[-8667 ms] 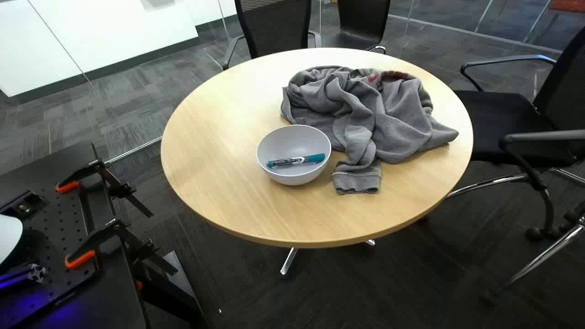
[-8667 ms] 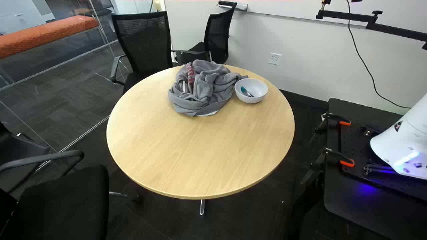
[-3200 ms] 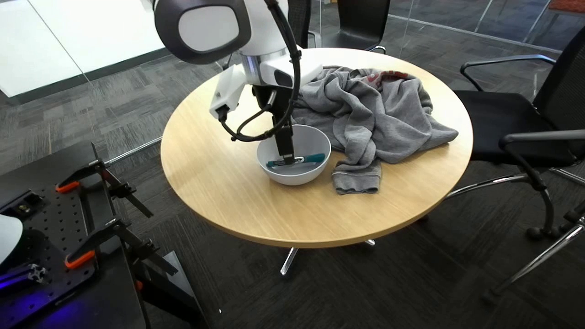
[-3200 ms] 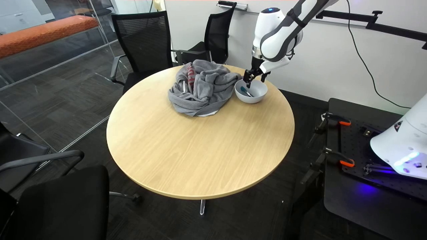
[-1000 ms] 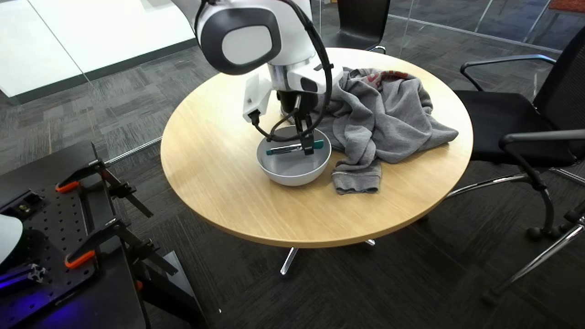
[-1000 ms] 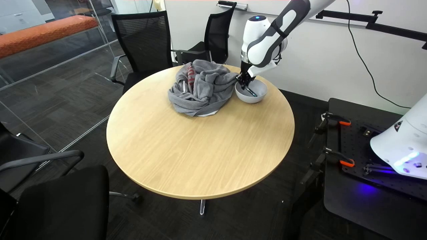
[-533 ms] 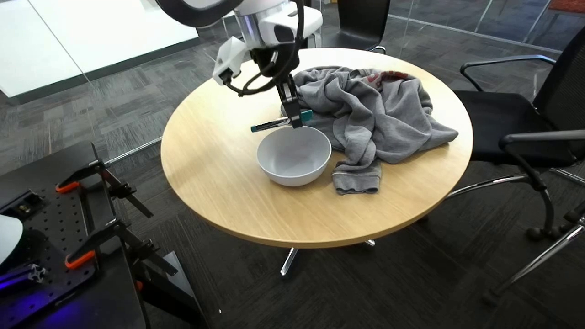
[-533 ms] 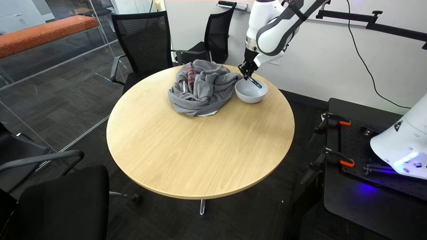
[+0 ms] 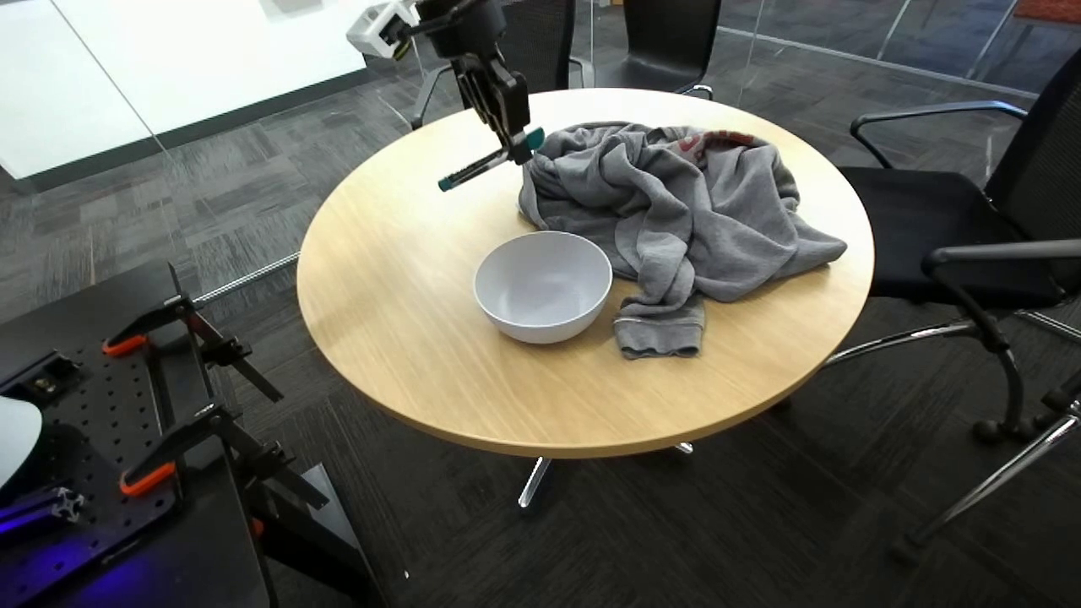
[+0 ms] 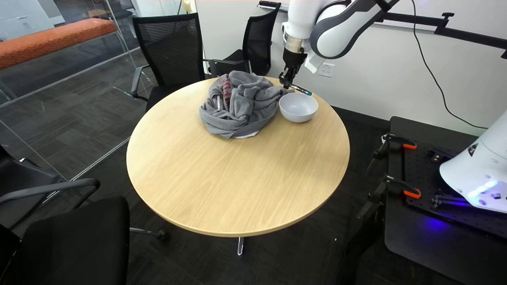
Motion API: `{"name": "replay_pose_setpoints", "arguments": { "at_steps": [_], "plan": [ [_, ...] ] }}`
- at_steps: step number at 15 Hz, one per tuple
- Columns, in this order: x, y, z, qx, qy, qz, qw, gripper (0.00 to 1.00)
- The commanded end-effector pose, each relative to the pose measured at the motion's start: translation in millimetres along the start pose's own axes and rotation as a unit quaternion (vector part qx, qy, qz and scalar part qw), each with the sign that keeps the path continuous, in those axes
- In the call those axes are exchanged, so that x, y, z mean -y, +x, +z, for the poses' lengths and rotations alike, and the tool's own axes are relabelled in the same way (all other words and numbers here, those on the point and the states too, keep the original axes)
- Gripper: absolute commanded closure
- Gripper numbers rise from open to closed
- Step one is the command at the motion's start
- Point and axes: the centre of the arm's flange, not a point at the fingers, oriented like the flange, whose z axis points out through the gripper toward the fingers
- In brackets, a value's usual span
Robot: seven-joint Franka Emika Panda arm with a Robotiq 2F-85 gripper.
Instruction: Remove the green marker from the bowl and place it on the table
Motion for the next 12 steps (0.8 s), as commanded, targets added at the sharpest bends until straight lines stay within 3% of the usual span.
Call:
{"name": "replay_pose_setpoints", "arguments": {
  "at_steps": [1,6,12],
  "plan": [
    [44.1,12.4,-15.4,0.008,0.005,-0.094,0.9955,0.95],
    [132.3,24.2,-13.8,0.011,0.035,-0.215,0.9758,0.95],
    [219.6,37.9,20.5,0.020,0.060,-0.294,0.9537,0.95]
  ]
}}
